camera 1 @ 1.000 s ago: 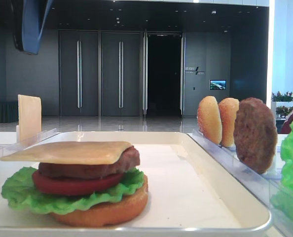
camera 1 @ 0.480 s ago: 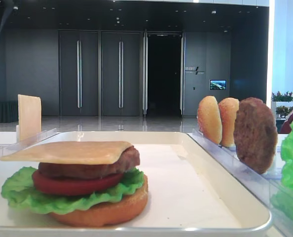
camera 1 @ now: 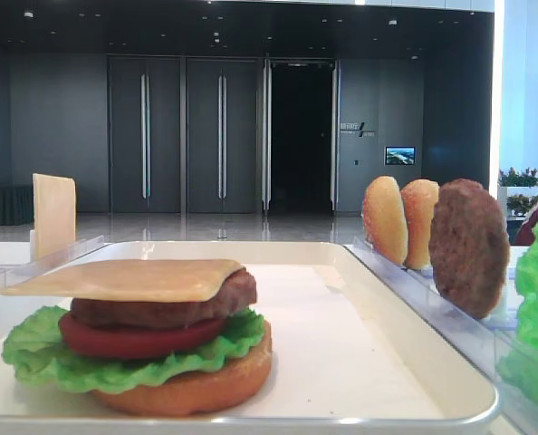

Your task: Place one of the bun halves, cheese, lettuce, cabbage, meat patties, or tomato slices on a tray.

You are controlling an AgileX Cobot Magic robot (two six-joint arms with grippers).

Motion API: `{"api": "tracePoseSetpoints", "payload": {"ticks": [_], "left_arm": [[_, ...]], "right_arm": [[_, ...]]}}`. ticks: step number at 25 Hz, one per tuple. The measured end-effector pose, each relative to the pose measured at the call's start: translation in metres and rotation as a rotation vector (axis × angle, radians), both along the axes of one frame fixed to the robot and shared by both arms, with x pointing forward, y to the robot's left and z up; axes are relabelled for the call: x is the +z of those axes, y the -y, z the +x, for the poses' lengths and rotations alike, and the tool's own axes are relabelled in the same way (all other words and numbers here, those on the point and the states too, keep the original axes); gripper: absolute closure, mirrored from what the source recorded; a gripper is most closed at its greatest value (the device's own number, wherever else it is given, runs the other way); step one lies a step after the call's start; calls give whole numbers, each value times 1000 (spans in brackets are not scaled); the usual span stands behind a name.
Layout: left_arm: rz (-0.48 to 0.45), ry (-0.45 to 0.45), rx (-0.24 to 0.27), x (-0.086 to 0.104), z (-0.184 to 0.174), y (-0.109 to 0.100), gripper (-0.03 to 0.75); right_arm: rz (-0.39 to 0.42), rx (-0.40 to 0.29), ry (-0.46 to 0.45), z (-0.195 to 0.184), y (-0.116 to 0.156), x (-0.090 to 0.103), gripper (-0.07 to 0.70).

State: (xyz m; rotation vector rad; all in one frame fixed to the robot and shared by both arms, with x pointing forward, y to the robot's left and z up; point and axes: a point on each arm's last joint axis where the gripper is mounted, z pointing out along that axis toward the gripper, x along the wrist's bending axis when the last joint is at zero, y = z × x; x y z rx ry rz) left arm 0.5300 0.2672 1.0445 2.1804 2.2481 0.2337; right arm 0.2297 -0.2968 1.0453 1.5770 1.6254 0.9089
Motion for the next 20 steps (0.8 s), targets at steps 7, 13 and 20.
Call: {"api": "tracePoseSetpoints", "payload": {"ticks": [7,13,20], "left_arm": [[74,7,47,1,2,-29,71],[53,21,51,6,-4,-30,71],[16,99,59,28,-49,-31,72]], "right_arm": [[0,0,0,0,0,0,220],[0,0,0,0,0,0,220],[0,0,0,0,0,0,220]]}}
